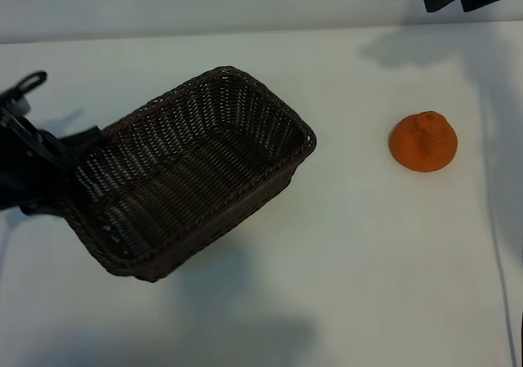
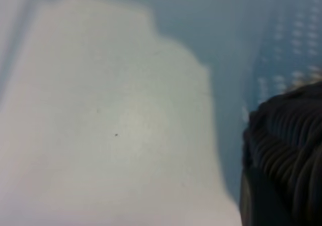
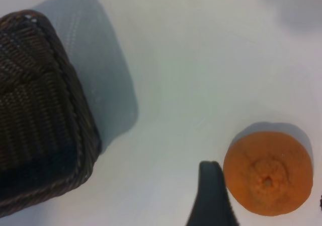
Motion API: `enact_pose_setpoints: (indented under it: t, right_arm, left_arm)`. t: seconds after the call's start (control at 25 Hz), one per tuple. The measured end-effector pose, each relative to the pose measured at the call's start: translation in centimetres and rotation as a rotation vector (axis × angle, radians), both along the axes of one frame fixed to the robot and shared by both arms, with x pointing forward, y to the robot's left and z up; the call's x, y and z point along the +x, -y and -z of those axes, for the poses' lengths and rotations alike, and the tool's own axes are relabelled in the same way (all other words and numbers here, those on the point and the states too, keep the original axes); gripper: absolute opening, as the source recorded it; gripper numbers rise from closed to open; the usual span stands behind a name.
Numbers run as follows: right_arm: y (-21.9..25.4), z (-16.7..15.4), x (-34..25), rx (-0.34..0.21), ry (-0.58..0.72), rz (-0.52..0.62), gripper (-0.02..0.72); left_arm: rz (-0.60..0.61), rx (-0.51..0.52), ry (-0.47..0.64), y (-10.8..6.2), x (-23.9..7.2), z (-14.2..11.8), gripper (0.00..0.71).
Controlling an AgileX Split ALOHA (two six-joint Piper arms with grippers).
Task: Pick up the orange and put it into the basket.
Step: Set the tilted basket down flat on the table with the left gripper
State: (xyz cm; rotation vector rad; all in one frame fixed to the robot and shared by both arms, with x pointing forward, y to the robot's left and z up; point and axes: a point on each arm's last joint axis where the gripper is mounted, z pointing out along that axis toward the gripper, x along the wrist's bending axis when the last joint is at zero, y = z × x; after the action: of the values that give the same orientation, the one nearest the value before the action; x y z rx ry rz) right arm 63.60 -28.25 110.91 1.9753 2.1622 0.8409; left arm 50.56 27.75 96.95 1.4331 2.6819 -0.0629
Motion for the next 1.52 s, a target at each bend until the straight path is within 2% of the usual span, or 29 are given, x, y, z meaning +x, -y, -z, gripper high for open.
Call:
enact_pose_setpoints:
  t: [0.08, 0.4, 0.56, 0.84, 1.2, 1.52]
  right_arm:
    - [0.0, 0.0, 0.0, 0.000, 0.000, 0.000, 0.489]
    - [0.0, 0.0, 0.0, 0.000, 0.000, 0.000, 0.489]
    - [0.0, 0.0, 0.0, 0.000, 0.000, 0.000, 0.489]
    - [0.0, 0.0, 0.0, 0.000, 0.000, 0.000, 0.489]
    - [0.0, 0.0, 0.0, 0.000, 0.000, 0.000, 0.489]
    - [0.0, 0.0, 0.0, 0.000, 0.000, 0.000, 0.489]
  left_arm:
    - [0.004, -0.015, 0.008, -0.4, 0.1, -1.4, 0.195]
    - [0.076, -0.020, 0.002, -2.9, 0.6, -7.0, 0.190]
    - [0.118, -0.022, 0.034, -3.0, 1.1, -8.5, 0.190]
    - [0.186, -0.075, 0.073, -2.5, 1.4, -9.2, 0.189]
    - [0.306, -0.074, 0.103, -2.3, 1.6, -9.3, 0.189]
    - [0.409, -0.123, 0.199, -1.7, 2.2, -9.6, 0.189]
